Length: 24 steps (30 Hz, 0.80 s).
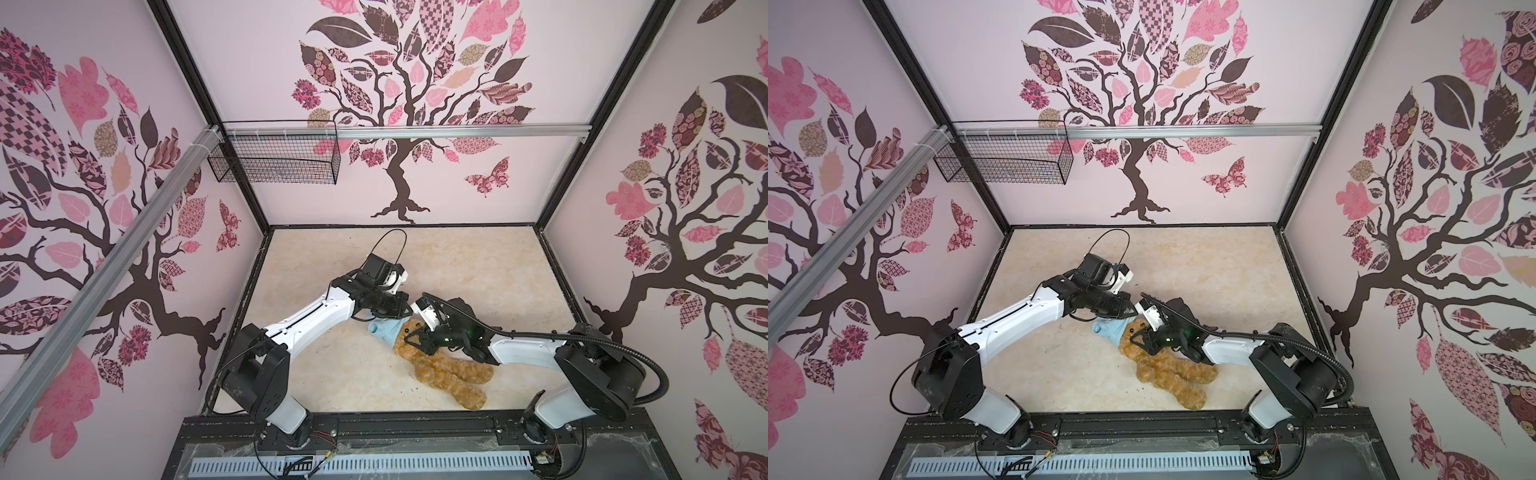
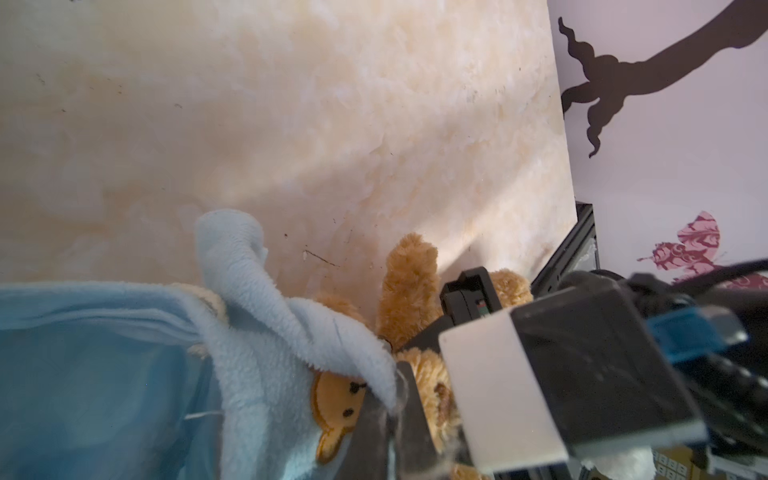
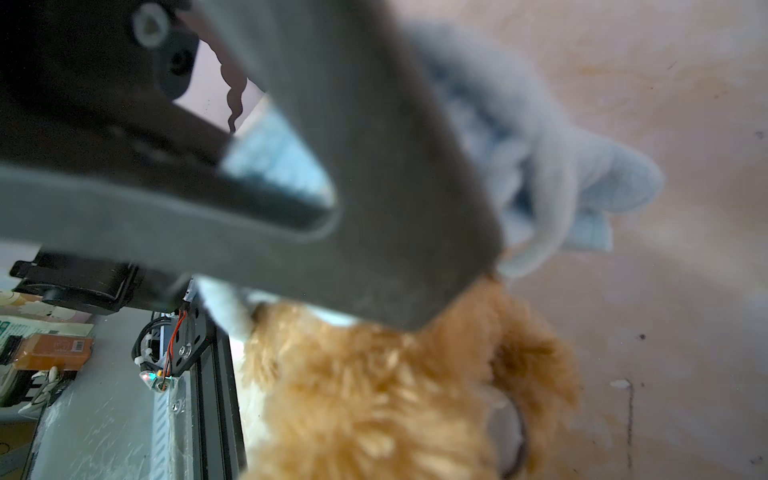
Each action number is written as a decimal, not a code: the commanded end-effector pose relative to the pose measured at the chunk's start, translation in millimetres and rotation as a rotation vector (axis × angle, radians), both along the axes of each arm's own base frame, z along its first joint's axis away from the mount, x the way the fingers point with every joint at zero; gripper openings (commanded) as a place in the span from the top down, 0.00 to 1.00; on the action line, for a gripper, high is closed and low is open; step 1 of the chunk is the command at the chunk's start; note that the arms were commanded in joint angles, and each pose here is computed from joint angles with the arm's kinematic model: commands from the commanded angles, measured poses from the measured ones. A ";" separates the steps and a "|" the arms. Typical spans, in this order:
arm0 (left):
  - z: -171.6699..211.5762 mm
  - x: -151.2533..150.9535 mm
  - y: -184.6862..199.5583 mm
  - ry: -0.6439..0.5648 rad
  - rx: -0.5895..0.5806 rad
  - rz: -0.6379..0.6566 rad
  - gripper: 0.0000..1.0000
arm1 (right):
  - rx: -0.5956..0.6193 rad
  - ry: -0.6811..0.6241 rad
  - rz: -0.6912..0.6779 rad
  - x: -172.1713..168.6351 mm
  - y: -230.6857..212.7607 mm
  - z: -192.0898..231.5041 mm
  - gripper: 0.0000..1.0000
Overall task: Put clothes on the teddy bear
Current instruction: 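Push the bear's head into the hoodie neck with the right gripper while left holds hem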
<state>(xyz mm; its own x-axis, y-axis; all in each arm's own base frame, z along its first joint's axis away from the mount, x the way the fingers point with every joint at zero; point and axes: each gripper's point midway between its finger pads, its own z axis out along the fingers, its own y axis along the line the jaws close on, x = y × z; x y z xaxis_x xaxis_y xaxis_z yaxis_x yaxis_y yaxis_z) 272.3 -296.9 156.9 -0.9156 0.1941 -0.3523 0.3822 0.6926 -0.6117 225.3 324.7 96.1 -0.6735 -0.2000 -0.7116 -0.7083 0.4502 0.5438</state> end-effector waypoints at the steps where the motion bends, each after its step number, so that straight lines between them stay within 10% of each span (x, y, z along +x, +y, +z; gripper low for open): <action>1: 14.7 -11.4 -8.9 -0.024 -0.105 -0.044 0.98 | 0.101 -0.063 0.010 2.6 7.2 20.0 0.90; 24: 37.2 -47.3 -12.6 -0.111 -0.208 -0.126 0.58 | 0.217 -0.194 -0.083 6.3 -9.3 30.8 0.93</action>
